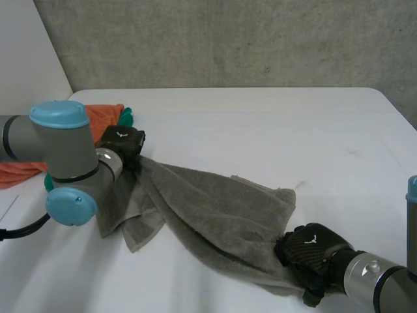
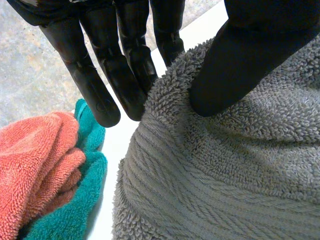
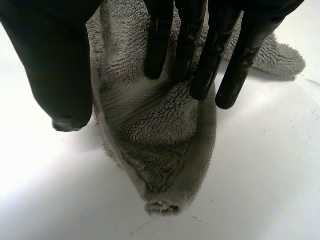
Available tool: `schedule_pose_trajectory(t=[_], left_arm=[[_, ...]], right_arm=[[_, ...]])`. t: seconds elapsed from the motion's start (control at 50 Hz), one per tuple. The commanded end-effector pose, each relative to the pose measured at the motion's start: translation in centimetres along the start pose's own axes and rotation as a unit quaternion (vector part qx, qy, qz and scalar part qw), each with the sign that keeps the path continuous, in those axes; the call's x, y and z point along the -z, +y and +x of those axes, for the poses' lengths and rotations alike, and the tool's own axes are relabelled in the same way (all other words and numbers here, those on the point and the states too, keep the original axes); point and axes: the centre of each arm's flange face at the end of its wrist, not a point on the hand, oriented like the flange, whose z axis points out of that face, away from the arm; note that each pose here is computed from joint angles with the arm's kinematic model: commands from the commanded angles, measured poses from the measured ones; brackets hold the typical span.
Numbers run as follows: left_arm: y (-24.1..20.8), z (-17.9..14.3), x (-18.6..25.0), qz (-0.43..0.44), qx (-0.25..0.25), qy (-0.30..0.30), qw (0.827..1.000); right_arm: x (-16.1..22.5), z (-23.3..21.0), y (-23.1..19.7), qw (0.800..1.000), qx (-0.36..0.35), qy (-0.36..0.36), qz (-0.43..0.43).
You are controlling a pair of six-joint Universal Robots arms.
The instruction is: Fold the laundry.
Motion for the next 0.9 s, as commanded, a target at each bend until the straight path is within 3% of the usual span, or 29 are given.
schedule_pose_trajectory(t=[0.02, 0.24, 0.38, 0.54, 0.7, 0.8, 0.9], left_arm=[[-0.4, -0.1, 0.4, 0.004, 0.001, -0.002, 1.000], [-0.9, -0.5, 1.2, 0.005, 0.004, -0.003, 1.000], [-2.3, -1.3, 2.9, 0.005, 0.001, -0.003, 1.000], [-2.5, -1.2, 4.3, -0.029, 0.002, 0.016, 0.999], [-2.1, -1.0, 3.4, -0.022, 0.007, 0.015, 1.000], [-1.9, -1.1, 0.4, 0.031, 0.007, -0.015, 0.999], [-2.3, -0.5, 0.2, 0.057, 0.007, -0.012, 0.998]], right_arm=[[-0.3, -0.7, 0.3, 1.000, 0.010, 0.001, 0.014], [-0.3, -0.9, -0.1, 1.000, 0.019, 0.001, 0.022], [1.6, 1.7, -4.7, 0.992, 0.052, 0.058, 0.096], [2.5, 5.7, -11.0, 0.971, 0.099, 0.123, 0.178], [-4.2, 7.7, -12.7, 0.973, 0.098, 0.137, 0.159], [-9.1, 10.3, -12.9, 0.954, 0.088, 0.240, 0.155], [-10.6, 11.4, -12.4, 0.939, 0.075, 0.294, 0.164]])
